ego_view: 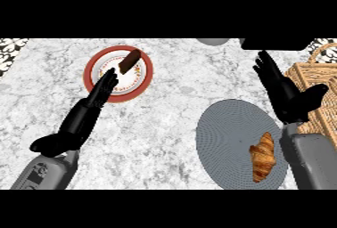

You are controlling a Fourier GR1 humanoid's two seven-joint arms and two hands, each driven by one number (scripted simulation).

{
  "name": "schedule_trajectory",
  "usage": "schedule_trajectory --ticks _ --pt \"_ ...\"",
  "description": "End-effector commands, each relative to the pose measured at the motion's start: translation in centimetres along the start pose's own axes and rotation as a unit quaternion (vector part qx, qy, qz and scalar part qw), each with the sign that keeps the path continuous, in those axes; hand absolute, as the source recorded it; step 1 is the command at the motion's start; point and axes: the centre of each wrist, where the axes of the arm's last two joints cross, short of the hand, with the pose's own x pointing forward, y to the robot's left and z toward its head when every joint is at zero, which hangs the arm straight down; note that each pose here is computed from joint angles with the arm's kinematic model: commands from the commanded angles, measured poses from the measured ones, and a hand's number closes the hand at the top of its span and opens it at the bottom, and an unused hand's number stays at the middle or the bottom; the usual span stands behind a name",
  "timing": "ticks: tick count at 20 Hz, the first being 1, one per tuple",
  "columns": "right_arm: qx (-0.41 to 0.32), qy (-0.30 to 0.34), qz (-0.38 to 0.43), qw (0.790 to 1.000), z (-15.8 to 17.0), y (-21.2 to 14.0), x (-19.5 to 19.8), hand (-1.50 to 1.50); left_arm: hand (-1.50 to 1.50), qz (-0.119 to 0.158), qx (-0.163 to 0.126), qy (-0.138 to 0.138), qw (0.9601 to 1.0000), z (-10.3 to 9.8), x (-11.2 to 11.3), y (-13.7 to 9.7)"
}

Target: Pick the croissant from the placemat and place it in the basket

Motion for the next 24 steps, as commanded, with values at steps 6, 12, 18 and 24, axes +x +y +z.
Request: schedule_trajectory --ticks 6,12,18,24 --pt "-0.082 -0.153 -0.174 0.969 7.5 -7.1 -5.4 1.5 0.0 -0.073 0.17 0.225 0.9566 5.4 -4.6 6.7" --pt "-0.093 -0.375 -0.082 0.919 9.6 -0.5 -4.8 -1.5 0.0 -0.062 0.165 0.275 0.9453 4.7 -5.1 7.2" --pt "-0.19 -0.214 0.153 0.946 15.7 -6.6 -4.2 -1.5 0.0 -0.071 0.176 0.265 0.9453 4.1 -4.5 7.0" --pt "-0.093 -0.061 0.352 0.929 20.1 -12.1 0.2 -1.5 0.0 -0.064 0.167 0.275 0.9446 3.9 -4.1 6.8"
